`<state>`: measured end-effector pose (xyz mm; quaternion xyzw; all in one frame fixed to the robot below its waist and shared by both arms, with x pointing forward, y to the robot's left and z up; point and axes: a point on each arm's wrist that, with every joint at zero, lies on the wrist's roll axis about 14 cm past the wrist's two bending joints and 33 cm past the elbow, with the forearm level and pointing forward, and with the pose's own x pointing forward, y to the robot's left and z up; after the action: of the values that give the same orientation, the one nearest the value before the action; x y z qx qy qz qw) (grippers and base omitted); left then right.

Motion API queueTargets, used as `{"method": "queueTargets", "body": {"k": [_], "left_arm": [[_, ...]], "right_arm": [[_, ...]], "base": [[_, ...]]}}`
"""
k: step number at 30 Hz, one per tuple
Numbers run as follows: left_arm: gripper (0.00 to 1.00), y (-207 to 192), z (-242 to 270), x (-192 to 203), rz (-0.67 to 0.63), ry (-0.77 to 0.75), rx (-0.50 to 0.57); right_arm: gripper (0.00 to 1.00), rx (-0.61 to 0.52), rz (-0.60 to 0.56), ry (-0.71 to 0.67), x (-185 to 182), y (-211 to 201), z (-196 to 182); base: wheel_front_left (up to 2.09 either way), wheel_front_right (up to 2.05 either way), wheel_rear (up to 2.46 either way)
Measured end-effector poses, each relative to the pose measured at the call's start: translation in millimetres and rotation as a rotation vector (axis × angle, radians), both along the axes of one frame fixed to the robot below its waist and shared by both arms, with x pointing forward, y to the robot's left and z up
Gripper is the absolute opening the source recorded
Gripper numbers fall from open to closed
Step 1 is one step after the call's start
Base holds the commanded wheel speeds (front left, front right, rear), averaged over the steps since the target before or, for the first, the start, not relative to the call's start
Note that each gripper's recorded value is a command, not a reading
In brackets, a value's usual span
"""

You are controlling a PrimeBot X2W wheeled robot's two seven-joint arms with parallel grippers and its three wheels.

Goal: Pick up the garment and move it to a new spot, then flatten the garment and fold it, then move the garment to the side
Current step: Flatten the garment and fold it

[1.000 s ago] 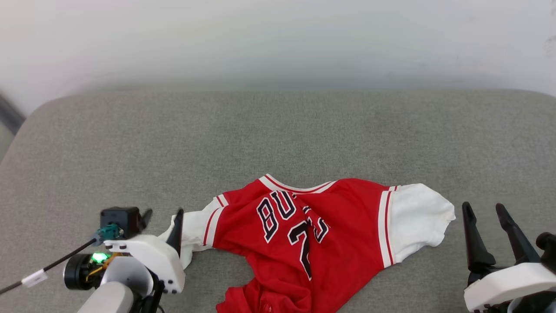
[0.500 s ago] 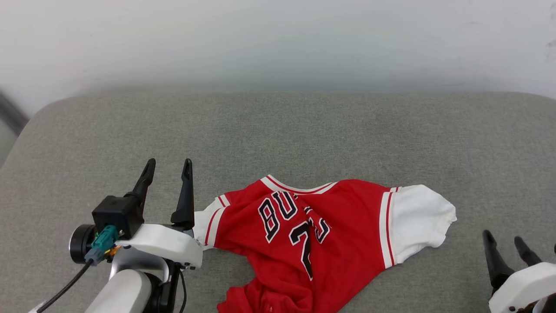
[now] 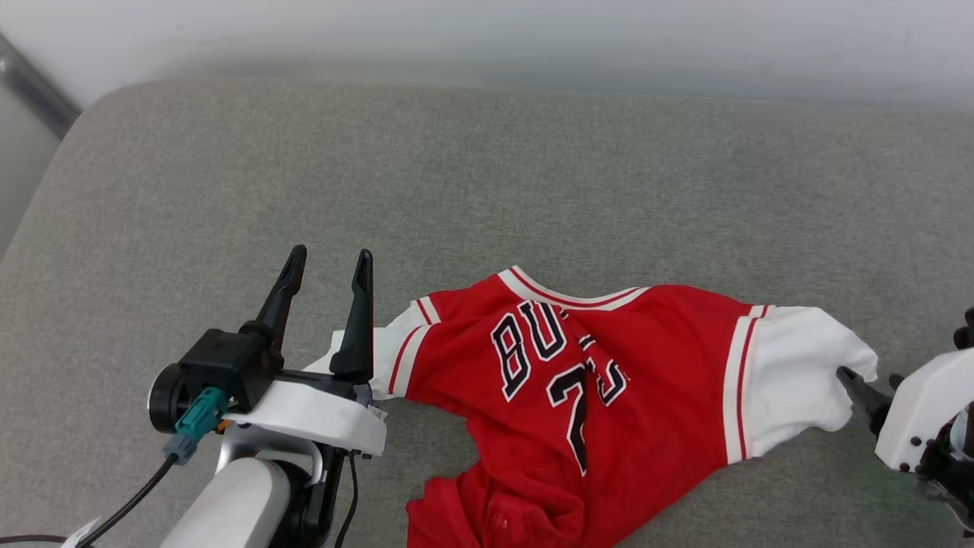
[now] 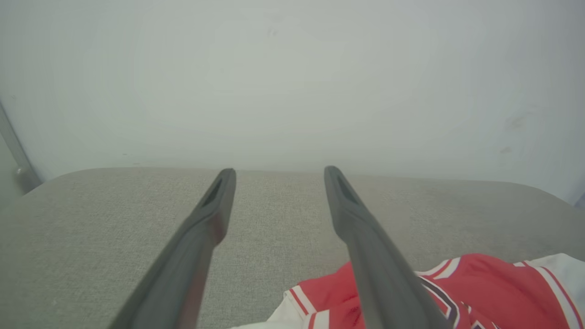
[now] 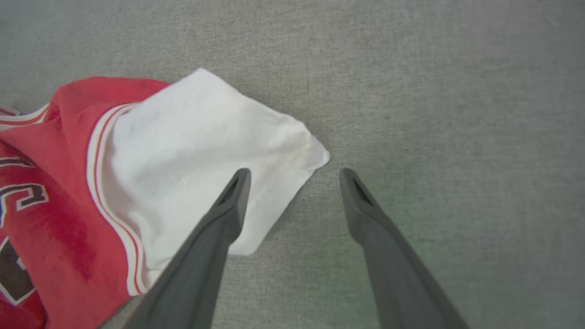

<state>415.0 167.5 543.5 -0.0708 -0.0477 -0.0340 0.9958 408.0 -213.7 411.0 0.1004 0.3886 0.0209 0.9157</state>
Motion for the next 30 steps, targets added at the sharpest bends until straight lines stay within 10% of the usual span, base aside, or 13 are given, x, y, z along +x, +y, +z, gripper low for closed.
{"method": "queueTargets", "body": {"k": [10,11,12,13,30], "left_arm": [[1.00,21,-31,3,0.059,0.079,0.010],[1.00,23,-33,3,0.062,0.085,0.009],[1.00,24,-35,2,0.065,0.094,0.010],[1.00,25,-37,2,0.066,0.105,0.016],[1.00,62,-118,-34,-0.054,0.719,0.013]], "right_arm": [[1.00,0.034,0.039,0.189,19,17,-47],[0.82,0.039,0.039,0.203,19,18,-49],[0.20,0.051,0.032,0.212,19,18,-51],[0.00,0.059,0.029,0.217,18,18,-52],[0.00,0.030,-0.012,0.009,4,3,3]], "base": [[0.00,0.00,0.00],[0.00,0.00,0.00],[0.00,0.00,0.00],[0.00,0.00,0.00],[0.00,0.00,0.00]]}}
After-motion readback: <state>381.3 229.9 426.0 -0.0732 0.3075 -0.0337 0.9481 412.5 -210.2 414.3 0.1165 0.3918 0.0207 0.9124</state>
